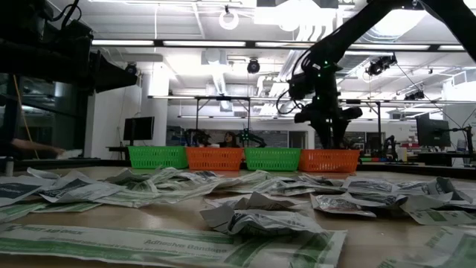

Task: Pick & Place First Aid Supplies
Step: Put the orange ointment pack in the right green bin

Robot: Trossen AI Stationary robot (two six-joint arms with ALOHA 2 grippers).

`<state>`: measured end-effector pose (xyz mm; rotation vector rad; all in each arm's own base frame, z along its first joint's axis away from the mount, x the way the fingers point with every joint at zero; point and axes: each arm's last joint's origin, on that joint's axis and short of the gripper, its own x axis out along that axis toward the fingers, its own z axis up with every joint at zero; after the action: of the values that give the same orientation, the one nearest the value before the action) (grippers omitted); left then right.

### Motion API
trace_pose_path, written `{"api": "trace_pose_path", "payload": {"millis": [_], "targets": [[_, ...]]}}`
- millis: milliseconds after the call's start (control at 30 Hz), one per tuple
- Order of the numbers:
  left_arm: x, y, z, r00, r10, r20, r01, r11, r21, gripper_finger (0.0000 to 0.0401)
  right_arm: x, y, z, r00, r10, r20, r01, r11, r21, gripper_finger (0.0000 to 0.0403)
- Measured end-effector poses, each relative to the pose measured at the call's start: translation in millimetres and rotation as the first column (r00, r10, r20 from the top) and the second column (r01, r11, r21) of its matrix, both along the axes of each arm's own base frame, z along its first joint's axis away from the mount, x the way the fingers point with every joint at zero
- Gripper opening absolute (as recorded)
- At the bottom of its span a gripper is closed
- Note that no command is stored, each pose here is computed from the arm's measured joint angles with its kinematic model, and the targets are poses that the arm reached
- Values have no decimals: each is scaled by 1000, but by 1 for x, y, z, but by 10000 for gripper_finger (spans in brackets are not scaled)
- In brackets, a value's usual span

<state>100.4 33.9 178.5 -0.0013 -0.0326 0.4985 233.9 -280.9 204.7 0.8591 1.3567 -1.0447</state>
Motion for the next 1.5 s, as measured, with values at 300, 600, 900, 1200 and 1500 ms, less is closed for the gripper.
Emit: {"api": "trace_pose_path", "payload": {"millis": [300,600,900,1200,1500], "targets": [[0,0,0,1000,0,0,0,1000,0,122,3,21,34,979,177,104,-176,984,-15,173],[0,0,0,1000,0,0,0,1000,0,122,4,58,45,846,472,247,-494,869,32,172],[0,0,0,1000,0,0,0,1000,0,122,-11,132,26,676,693,251,-714,700,-10,172],[0,0,0,1000,0,0,0,1000,0,122,-26,202,5,529,811,248,-838,546,2,172],[0,0,0,1000,0,0,0,1000,0,122,-26,260,-17,509,820,262,-857,512,60,172]]}}
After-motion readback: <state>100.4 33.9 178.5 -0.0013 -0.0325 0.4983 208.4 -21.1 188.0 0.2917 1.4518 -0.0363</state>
